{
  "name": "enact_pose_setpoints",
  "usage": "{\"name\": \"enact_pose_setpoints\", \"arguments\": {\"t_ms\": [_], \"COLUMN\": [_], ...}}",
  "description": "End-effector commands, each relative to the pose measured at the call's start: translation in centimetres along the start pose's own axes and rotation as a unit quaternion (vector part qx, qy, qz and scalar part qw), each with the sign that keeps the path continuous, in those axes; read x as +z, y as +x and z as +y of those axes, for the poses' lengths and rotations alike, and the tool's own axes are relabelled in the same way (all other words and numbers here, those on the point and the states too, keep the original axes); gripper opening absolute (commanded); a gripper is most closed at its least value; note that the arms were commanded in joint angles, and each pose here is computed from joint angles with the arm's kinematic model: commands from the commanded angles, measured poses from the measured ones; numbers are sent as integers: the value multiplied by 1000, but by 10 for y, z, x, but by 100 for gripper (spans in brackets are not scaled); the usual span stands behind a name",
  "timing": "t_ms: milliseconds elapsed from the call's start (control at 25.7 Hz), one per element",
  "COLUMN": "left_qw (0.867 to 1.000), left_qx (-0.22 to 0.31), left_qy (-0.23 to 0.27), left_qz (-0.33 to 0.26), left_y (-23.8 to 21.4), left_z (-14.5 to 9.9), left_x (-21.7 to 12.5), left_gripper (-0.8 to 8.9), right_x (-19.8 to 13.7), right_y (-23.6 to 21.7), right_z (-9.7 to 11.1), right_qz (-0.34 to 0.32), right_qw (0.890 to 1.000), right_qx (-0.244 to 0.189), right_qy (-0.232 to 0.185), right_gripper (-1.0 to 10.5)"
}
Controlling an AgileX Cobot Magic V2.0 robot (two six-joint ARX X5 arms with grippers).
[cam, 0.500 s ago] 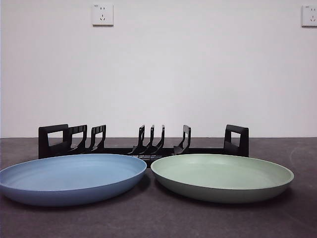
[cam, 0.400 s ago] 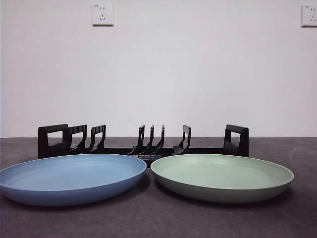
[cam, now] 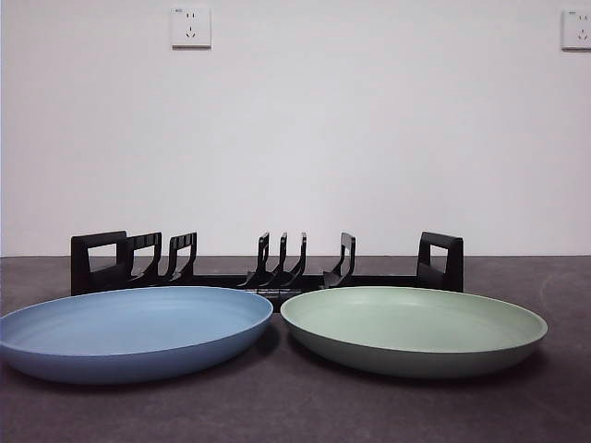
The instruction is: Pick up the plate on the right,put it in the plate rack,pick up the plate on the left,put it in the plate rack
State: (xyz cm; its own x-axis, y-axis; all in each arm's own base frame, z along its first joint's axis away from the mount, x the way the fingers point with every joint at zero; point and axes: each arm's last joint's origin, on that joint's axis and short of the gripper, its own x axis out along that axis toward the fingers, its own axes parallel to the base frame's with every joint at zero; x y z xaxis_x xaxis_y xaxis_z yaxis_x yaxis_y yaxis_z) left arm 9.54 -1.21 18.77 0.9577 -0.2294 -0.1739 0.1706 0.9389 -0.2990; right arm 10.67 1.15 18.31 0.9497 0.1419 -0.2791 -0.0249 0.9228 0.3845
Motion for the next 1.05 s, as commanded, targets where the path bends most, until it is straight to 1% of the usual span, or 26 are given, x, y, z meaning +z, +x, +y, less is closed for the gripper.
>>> {"name": "enact_pose_setpoints", "arguments": {"t_ms": [39, 233, 428, 506, 583, 622, 700, 739, 778, 817, 856, 894, 1011, 1050], "left_qw": [1000, 999, 994, 987, 978, 972, 962, 958, 957, 957, 958, 959, 964, 964], "left_qx": [1, 6, -28, -65, -102, -120, -149, -159, -164, -163, -164, -165, -152, -157], "left_qy": [-5, -9, -21, -31, -42, -45, -55, -59, -61, -61, -58, -57, -47, -43], "left_qz": [11, 46, 102, 141, 178, 197, 223, 229, 233, 233, 230, 225, 212, 210], "left_y": [3, 14, 33, 47, 62, 69, 80, 84, 88, 89, 89, 90, 91, 91], "left_z": [-2, -6, -10, -13, -16, -17, -18, -19, -19, -19, -20, -21, -25, -28], "left_x": [9, 27, 44, 53, 60, 63, 67, 69, 71, 71, 72, 73, 77, 78], "left_gripper": [-6, -6, -5, -5, -5, -5, -3, 1, 12, 83, 192, 240, 255, 257], "right_x": [10, 28, 41, 44, 45, 45, 45, 44, 44, 43, 41, 40, 35, 33], "right_y": [6, 23, 49, 66, 82, 89, 100, 104, 107, 108, 110, 111, 118, 122], "right_z": [4, 14, 22, 24, 25, 25, 24, 24, 23, 23, 22, 21, 19, 18], "right_qz": [24, 86, 160, 209, 265, 294, 327, 332, 336, 339, 342, 345, 354, 356], "right_qw": [1000, 996, 985, 974, 960, 952, 941, 939, 938, 937, 936, 935, 932, 931], "right_qx": [-1, 28, 62, 82, 87, 89, 83, 84, 82, 80, 79, 77, 75, 74], "right_qy": [-5, -20, -9, -10, -9, -13, -27, -33, -33, -34, -36, -36, -33, -32], "right_gripper": [-10, -10, -10, -10, -7, 1, 6, 24, 87, 144, 181, 191, 190, 190]}}
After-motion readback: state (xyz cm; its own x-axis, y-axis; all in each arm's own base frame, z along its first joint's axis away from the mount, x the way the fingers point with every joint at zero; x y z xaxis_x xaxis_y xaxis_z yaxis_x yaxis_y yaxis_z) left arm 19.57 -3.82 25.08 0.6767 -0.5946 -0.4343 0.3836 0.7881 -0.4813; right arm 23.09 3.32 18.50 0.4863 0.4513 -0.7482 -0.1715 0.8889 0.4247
